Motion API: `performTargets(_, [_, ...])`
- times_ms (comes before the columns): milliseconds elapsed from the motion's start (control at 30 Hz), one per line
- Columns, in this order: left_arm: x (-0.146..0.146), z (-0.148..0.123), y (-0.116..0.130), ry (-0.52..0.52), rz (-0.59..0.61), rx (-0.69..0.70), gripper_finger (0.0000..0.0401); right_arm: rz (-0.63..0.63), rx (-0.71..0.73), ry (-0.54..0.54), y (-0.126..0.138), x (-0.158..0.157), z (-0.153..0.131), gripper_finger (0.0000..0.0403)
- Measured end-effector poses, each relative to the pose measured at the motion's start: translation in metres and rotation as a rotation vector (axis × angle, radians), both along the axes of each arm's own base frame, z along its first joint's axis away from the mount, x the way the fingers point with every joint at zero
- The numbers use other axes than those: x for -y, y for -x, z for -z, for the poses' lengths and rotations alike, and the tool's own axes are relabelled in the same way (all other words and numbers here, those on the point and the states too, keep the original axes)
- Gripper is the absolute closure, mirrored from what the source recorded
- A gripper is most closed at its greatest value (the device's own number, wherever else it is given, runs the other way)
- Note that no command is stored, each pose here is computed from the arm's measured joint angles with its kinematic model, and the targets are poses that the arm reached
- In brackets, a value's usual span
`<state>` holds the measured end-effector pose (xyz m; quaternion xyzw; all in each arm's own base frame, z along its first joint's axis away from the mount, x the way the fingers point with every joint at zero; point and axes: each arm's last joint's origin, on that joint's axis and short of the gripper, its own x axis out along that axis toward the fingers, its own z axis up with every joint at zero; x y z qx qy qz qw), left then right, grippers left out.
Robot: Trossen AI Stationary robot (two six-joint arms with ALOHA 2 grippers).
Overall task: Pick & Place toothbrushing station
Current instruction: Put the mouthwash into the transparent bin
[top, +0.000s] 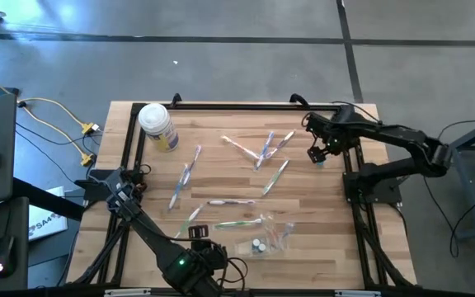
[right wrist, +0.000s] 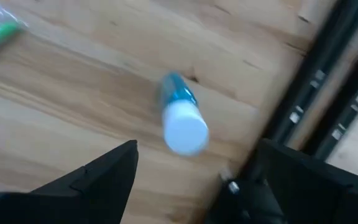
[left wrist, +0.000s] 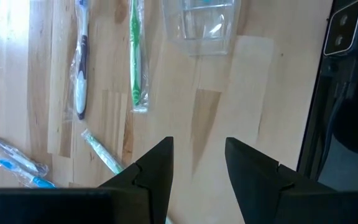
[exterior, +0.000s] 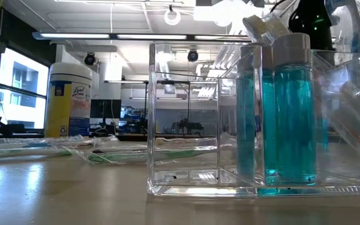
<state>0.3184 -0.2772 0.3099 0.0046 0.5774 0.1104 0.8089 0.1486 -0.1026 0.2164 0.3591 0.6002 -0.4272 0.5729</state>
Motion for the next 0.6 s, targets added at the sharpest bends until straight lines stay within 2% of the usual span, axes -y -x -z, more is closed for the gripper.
performTargets(233, [0.0000, 0.0000, 0.0000, 0.000, 0.000, 0.000, 0.0258, -0.037, 0.086, 0.035, -0.0061, 0.0040, 0.0107, 0.0078])
performTargets(600, [-0.0003, -0.0003, -0.0008, -0.018, -0.003, 0.022, 0.0258, -0.008, 0.061, 0.018, -0.0046, 0.0030, 0.0120, 0.0080])
